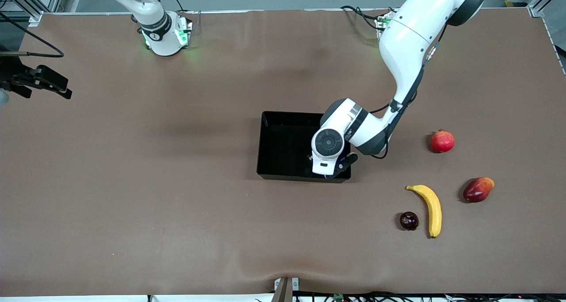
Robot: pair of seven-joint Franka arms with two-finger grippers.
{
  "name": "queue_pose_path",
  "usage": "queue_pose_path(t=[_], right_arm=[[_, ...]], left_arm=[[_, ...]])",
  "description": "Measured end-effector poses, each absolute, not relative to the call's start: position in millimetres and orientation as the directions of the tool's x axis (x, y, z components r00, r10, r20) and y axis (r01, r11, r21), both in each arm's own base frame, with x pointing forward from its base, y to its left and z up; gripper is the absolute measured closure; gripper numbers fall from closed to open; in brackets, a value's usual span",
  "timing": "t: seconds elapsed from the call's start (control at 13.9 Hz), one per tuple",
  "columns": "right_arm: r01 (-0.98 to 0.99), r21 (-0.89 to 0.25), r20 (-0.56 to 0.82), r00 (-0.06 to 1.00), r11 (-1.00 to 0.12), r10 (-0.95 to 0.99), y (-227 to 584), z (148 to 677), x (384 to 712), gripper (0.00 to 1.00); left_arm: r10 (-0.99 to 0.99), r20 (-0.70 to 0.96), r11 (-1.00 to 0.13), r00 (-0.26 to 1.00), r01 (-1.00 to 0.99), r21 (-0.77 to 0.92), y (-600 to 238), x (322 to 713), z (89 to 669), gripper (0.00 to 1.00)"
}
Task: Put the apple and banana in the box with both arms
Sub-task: 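Lower the apple into the tray and open the left gripper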
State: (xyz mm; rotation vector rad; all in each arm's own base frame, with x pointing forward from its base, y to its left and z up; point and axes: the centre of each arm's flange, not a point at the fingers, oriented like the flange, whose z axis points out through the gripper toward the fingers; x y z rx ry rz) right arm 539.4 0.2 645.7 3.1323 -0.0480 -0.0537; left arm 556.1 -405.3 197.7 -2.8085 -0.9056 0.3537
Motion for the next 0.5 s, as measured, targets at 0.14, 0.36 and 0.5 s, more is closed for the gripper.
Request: queue_pose_path(t=[0.14, 0.36, 0.5], right_arm=[[-0.028, 0.009, -0.035, 0.999, -1.0, -0.028, 1.7, 645.6, 539.4, 0.0], [-0.03, 0.009, -0.036, 0.999, -0.999, -0.031, 0.3, 645.5, 539.3, 0.0], [-0.032, 0.009, -0.036, 0.999, -0.999, -0.032, -0.6, 645.5, 539.3, 0.0]], left_arm=[[0.598, -0.171, -0.796, 0.783, 0.556, -0.24, -406.2, 554.0, 196.8, 0.23], [0.598, -0.172, -0.796, 0.783, 0.553, -0.247, -407.6, 550.5, 194.5, 0.23], [0.598, -0.172, -0.796, 0.783, 0.553, -0.247, -408.0, 550.1, 194.3, 0.23]])
